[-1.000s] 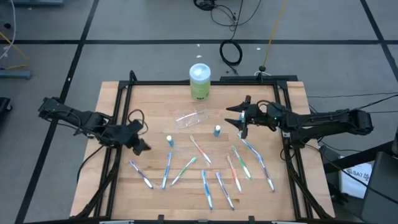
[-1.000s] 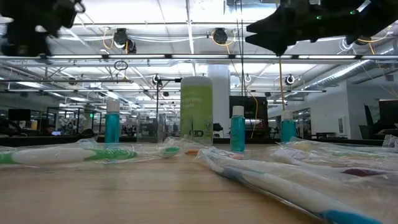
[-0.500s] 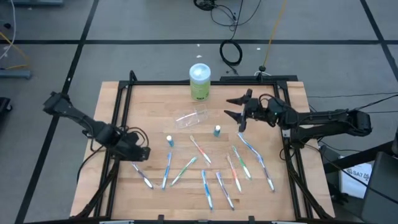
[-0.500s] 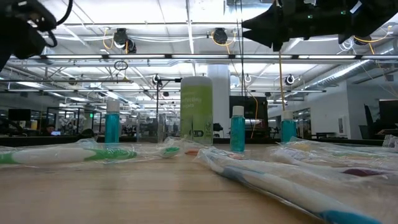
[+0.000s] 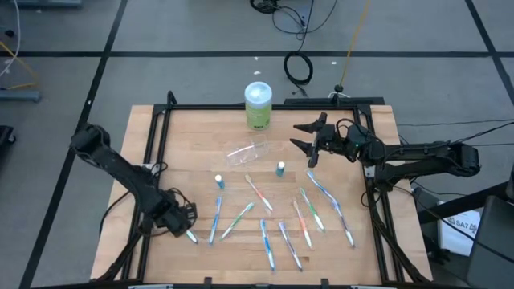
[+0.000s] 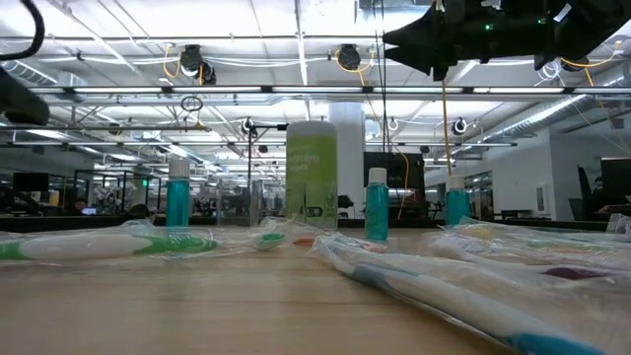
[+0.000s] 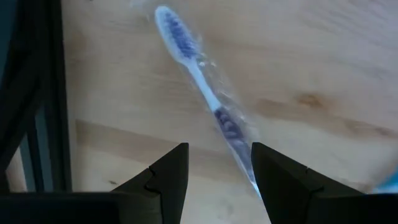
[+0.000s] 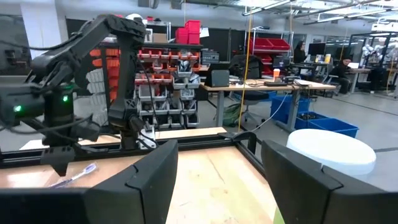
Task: Pick & Place toothbrushing station
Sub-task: Put the left purple toothbrush into the transparent organizer
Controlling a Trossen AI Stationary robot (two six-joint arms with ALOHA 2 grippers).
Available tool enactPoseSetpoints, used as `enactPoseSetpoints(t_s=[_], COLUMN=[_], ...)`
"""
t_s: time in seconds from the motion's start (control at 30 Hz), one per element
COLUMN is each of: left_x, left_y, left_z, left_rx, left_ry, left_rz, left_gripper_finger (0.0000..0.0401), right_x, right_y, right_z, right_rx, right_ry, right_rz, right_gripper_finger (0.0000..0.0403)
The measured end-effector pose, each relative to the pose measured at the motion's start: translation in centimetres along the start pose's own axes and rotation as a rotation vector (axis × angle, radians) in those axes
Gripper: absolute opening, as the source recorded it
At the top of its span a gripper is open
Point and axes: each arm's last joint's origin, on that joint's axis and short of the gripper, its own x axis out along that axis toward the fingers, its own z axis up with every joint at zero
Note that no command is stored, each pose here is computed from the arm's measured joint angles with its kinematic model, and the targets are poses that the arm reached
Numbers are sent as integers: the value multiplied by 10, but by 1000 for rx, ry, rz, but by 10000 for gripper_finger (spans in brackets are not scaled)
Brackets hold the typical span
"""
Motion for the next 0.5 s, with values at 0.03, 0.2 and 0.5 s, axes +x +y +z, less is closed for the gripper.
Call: enactPoseSetpoints(t_s=[0.03,0.2,0.5], left_x=[3,9,9], left_y=[-1,-7,-4], left_z=[0,1,3], left_rx=[-3,-2,-7], left_ry=[-20,-69,-68], left_rz=[5,-8,39], left_gripper_finger=[182,182,182], right_x=[0,0,0], right_y=[0,0,1], right_z=[0,-2,-3], right_rx=[0,25,60], right_ry=[2,22,35], right_rz=[0,0,3], right_gripper_finger=[224,224,224])
